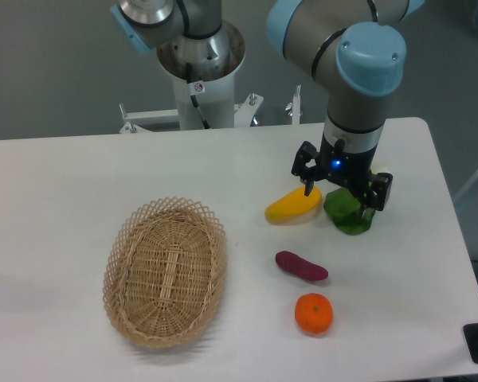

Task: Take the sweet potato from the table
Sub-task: 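Raise the open gripper up from beside the banana and bok choy, then move the gripper over the purple sweet potato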

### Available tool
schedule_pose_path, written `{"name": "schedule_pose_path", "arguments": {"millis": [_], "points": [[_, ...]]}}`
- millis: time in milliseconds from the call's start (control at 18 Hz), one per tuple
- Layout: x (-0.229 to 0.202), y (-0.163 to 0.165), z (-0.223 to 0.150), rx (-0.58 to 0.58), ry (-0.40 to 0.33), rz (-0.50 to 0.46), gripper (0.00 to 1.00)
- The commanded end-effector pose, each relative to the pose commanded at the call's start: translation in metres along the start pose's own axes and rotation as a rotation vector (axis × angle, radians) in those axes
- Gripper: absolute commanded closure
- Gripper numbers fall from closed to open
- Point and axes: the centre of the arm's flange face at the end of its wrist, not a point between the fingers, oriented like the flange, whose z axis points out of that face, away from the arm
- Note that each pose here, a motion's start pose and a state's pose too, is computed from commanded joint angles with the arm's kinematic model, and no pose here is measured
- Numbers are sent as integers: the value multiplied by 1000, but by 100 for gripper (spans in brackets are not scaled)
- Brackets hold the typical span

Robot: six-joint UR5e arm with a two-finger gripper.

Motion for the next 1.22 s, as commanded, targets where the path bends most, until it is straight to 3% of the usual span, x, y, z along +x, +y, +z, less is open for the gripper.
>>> {"name": "schedule_pose_path", "arguments": {"millis": [556, 778, 944, 1056, 1222], "points": [[5, 1, 13, 12, 6, -98, 0], [26, -1, 41, -18, 52, -228, 0], [34, -5, 63, 36, -8, -426, 0], [42, -7, 83, 57, -5, -534, 0], [43, -6, 103, 66, -18, -607, 0]]}}
